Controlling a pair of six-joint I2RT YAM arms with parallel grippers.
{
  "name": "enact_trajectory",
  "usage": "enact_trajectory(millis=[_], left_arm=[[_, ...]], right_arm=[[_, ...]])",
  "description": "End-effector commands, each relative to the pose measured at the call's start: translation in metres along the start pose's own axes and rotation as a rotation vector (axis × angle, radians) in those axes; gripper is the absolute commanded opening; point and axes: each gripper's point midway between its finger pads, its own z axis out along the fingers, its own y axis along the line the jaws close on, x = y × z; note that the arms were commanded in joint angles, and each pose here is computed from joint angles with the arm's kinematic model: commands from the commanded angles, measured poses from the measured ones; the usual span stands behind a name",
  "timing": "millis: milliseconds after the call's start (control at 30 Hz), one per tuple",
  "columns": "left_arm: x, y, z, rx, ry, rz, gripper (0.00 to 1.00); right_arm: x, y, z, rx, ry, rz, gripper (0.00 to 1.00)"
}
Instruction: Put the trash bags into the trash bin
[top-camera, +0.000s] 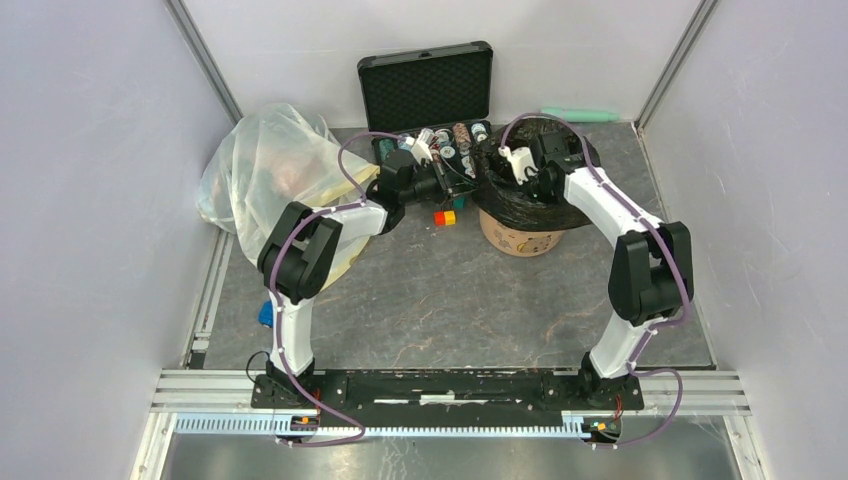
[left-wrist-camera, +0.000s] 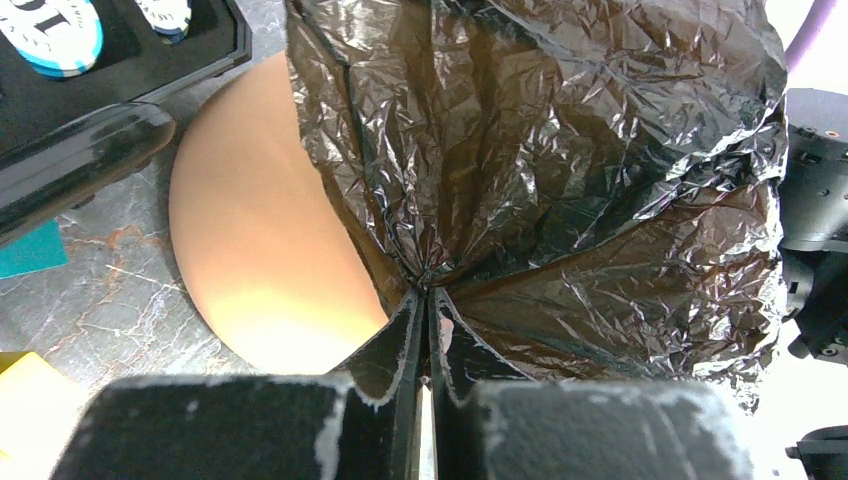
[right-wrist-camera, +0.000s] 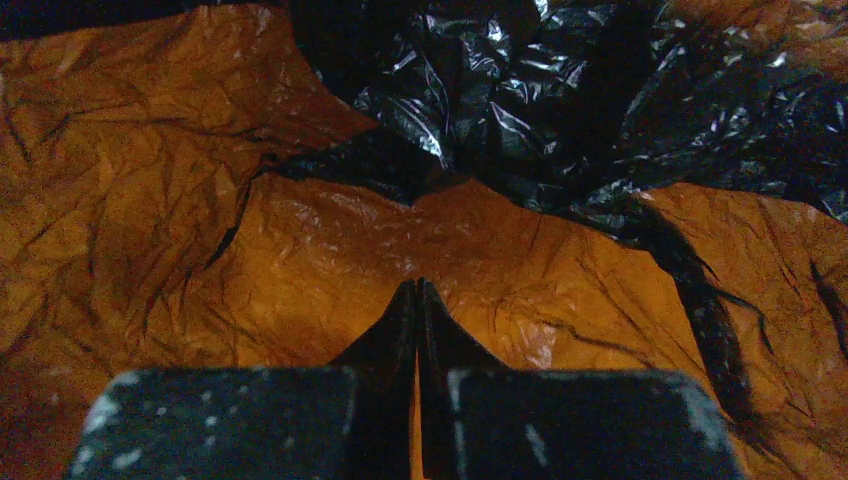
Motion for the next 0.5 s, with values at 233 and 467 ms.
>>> enact_trajectory(millis=[233,467], left_arm=[[-0.003,-0.013,0.009,-0.002,-0.007,0.11,0.09],[0.0,-0.021,0.007,0.007,0.002,0.121,0.11]], right_arm=[[0.025,0.004,0.042,0.006,0.057,0.059,0.0],[0.05,0.005,0.067,0.016,0.134,0.078,0.0]])
